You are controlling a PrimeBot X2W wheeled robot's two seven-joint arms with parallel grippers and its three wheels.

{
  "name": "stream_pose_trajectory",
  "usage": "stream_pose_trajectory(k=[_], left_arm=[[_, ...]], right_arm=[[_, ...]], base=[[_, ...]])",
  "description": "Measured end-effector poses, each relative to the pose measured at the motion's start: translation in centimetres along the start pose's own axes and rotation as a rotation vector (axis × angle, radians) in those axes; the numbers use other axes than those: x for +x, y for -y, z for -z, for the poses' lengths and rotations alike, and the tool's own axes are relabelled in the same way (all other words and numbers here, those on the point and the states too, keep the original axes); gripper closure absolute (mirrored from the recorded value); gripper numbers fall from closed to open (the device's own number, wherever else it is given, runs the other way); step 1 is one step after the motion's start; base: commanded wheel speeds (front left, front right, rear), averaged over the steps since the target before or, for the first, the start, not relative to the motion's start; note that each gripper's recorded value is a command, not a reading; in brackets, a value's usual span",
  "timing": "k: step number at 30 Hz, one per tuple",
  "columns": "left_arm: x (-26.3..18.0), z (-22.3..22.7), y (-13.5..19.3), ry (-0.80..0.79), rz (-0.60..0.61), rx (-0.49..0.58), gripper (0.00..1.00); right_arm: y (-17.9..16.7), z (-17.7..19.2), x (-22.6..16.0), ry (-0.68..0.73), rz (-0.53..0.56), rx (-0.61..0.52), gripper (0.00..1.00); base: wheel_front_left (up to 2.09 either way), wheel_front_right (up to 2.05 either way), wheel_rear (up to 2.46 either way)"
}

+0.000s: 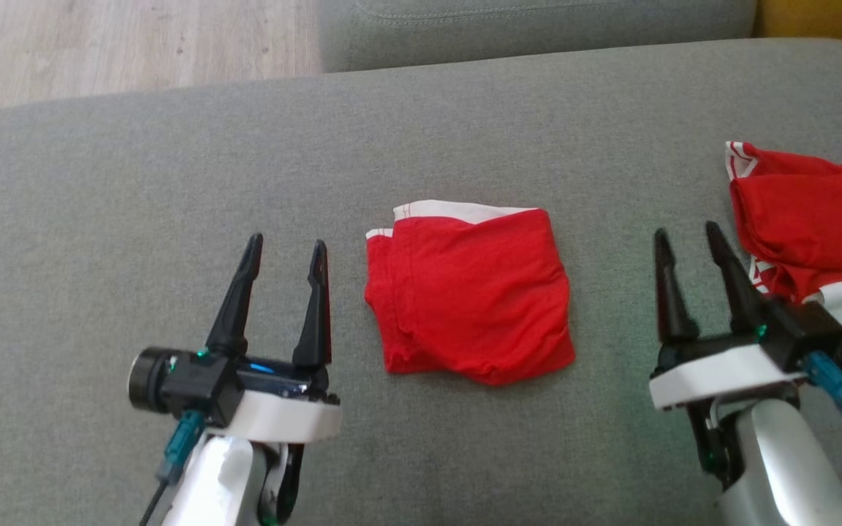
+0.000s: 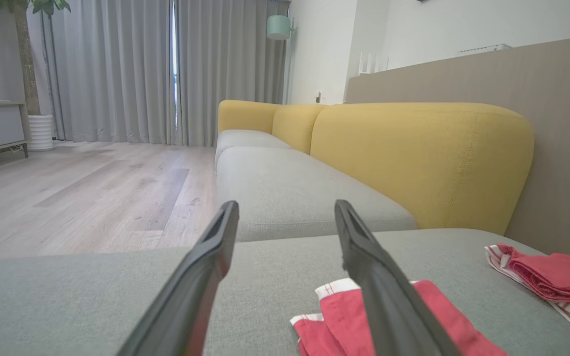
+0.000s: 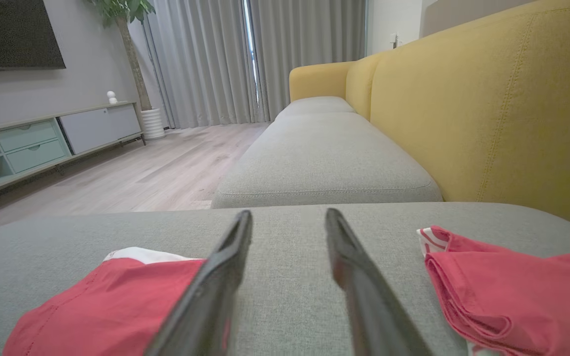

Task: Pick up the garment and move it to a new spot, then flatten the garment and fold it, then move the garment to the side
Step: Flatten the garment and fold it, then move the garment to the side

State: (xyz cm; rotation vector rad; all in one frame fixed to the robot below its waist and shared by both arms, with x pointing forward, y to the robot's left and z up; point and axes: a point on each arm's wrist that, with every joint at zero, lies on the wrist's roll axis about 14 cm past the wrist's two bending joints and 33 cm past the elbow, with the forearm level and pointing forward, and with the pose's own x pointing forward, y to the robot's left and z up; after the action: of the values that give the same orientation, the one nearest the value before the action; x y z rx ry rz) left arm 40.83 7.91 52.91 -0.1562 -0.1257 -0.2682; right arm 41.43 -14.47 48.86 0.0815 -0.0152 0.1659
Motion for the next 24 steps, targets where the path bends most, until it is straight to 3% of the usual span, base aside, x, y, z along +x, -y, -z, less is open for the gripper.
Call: stream_pose_trajectory(k=[14, 24], left_arm=[[-1.0, 0.7, -0.3, -0.025, -0.007, 0.006, 0.00], [-1.3, 2.1, -1.0, -0.066, -0.027, 0.001, 0.00]], right_arm=[[-0.3, 0.3, -0.6, -0.009, 0.003, 0.025, 0.00], [-4.0, 6.6, -0.2, -0.280, -0.106, 0.061, 0.00]], base=[[0.00, 0.00, 0.00], [0.00, 0.00, 0.00]])
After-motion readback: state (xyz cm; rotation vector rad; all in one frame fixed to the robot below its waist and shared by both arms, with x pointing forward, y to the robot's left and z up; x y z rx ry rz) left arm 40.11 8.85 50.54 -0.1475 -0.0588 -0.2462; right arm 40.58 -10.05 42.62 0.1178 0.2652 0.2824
